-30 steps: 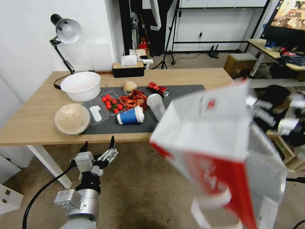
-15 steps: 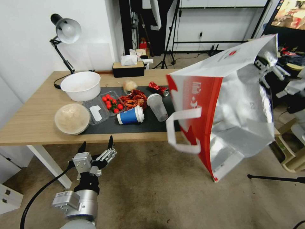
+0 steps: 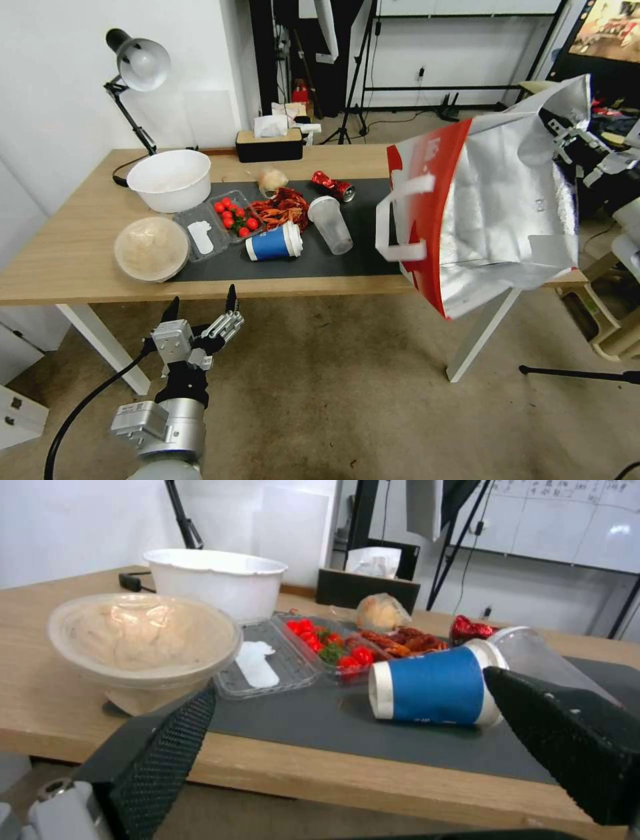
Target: Pick up the food delivery bag from the floor and place it on the table.
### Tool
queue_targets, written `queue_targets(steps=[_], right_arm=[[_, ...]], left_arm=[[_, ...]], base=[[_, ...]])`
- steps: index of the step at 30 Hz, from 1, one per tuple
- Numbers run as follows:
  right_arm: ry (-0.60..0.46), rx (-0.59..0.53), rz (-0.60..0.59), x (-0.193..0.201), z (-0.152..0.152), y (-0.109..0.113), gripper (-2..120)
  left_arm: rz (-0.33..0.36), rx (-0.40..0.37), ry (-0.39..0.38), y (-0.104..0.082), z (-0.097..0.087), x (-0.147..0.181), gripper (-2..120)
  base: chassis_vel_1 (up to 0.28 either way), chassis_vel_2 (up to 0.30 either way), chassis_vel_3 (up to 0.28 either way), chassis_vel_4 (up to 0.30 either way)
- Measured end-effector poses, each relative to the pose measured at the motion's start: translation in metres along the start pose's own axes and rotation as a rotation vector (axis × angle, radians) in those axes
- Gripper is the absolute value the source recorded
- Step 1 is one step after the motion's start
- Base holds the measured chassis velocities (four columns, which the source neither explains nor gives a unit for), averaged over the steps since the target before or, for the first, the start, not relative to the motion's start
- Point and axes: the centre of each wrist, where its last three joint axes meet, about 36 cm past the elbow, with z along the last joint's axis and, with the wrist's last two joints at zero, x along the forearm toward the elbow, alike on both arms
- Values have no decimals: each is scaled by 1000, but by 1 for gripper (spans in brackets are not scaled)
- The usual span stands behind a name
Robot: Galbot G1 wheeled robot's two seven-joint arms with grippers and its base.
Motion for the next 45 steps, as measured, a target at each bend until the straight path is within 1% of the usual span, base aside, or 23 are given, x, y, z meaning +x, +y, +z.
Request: queue_targets(steps=[8,16,21,26,33,35,37,38,39,41,42,43,45], right_arm=[[38,8,69,-18,6,-15,0],[64,24,125,-26,4,-21,0],[92,32,177,-34,0,-29,0],[99,30,190,-42,0,-31,0],[93,41,195,-50,-1,-27,0],[93,45,195,-51,1,-27,4],[93,46,194,-51,1,-27,6],[90,48,190,-51,0,-26,14],[89,48,186,-52,0,-26,19],[88,49,183,-52,0,-25,21],[86,53,178,-53,-1,-24,29],[86,57,176,-54,-1,-24,35],[86,59,175,-54,-1,-24,37]], left_arm=[[0,-2,-3,0,1,1,100],[2,-2,-4,0,2,2,100],[4,-1,-4,-1,3,3,100],[3,0,-3,-1,4,5,100],[1,0,-6,0,7,6,100],[0,2,-9,-1,7,6,100],[0,2,-9,-1,7,6,100],[0,2,-10,-1,7,6,100],[0,2,-10,-1,7,6,100],[0,2,-11,-1,7,6,100],[0,2,-11,-1,7,6,100],[0,1,-11,-1,7,6,100],[0,1,-11,-1,7,6,100]], base=[[0,0,0,0],[0,0,0,0],[0,0,0,0],[0,0,0,0],[0,0,0,0],[0,0,0,0],[0,0,0,0],[0,0,0,0],[0,0,0,0],[0,0,0,0],[0,0,0,0],[0,0,0,0],[0,0,0,0]])
